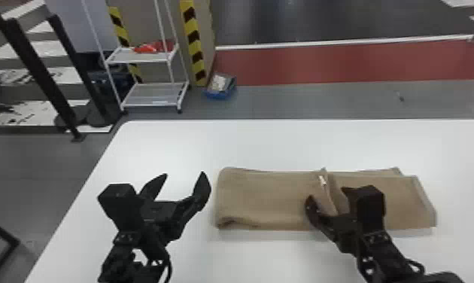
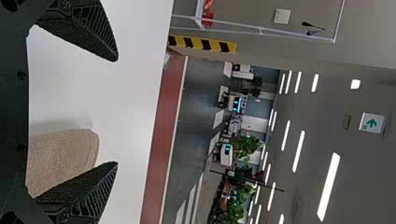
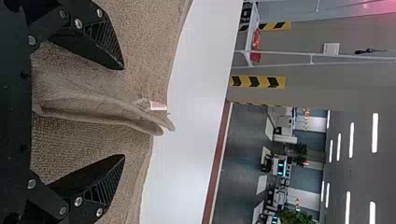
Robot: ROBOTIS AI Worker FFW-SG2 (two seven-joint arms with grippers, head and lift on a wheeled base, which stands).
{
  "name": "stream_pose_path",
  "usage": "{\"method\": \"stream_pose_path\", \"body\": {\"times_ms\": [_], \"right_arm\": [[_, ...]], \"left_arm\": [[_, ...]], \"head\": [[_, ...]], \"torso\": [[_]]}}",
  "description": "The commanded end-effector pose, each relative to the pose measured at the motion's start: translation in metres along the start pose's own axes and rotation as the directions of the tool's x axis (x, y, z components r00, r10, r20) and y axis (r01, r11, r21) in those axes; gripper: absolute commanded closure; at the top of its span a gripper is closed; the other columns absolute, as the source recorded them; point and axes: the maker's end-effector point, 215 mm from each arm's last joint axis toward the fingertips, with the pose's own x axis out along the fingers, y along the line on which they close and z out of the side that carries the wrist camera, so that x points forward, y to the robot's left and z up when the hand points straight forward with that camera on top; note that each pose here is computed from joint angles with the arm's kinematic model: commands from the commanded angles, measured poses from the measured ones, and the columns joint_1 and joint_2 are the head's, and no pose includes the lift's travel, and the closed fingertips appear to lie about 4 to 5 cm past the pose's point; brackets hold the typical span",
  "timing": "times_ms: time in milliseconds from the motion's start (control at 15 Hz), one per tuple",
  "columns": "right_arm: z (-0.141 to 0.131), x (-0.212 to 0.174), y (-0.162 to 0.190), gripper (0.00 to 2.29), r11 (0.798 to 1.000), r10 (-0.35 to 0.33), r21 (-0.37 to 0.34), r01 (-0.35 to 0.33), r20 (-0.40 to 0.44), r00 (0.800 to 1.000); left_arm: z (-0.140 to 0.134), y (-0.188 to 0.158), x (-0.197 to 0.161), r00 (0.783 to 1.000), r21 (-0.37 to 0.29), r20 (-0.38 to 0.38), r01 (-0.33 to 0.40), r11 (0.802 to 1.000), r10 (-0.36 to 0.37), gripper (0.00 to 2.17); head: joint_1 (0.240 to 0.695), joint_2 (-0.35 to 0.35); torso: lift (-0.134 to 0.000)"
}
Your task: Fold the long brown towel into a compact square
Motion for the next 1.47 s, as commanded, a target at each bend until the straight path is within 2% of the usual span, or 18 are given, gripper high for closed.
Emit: {"method": "stream_pose_path", "body": {"times_ms": [0,267,333,667,800,1067,1267,1400], "right_arm": [[-0.001,0.002,0.003,0.39,1.0,0.006,-0.002,-0.006,-0.003,1.0],[-0.005,0.003,0.004,0.67,1.0,0.011,0.0,-0.011,-0.009,1.0],[-0.005,0.003,0.005,0.82,1.0,0.013,0.001,-0.012,-0.009,1.0],[-0.005,0.0,0.006,0.83,1.0,0.013,0.006,-0.013,-0.003,1.0],[-0.004,0.0,0.006,1.23,1.0,0.014,0.004,-0.014,-0.001,1.0],[-0.003,-0.002,0.007,1.25,1.0,0.013,0.008,-0.013,0.004,1.0],[0.013,-0.008,0.011,1.3,1.0,0.017,0.01,-0.017,0.041,0.999],[0.033,-0.014,0.013,1.3,1.0,0.02,0.013,-0.021,0.077,0.997]], "left_arm": [[-0.002,0.0,0.0,1.0,-0.003,-0.004,-0.001,1.0,0.001,0.08],[-0.004,0.001,0.0,1.0,-0.003,-0.005,-0.002,1.0,0.002,0.08],[-0.004,0.001,0.0,1.0,-0.003,-0.005,-0.002,1.0,0.002,0.08],[-0.005,0.001,0.0,1.0,-0.003,-0.008,-0.001,1.0,0.001,0.08],[-0.006,0.001,-0.001,1.0,-0.003,-0.009,-0.001,1.0,0.001,0.08],[-0.004,0.005,-0.003,1.0,-0.001,-0.001,-0.008,1.0,0.008,0.08],[-0.004,0.005,-0.002,1.0,0.001,0.0,-0.008,1.0,0.008,0.08],[-0.004,0.005,-0.003,1.0,-0.001,-0.001,-0.008,1.0,0.008,0.08]], "head": [[0.695,0.141],[0.695,0.144],[0.695,0.144],[0.695,0.146],[0.695,0.146],[0.695,0.149],[0.695,0.152],[0.695,0.158]], "torso": [[-0.12],[-0.12],[-0.12],[-0.12],[-0.119],[-0.119],[-0.119],[-0.119]]}}
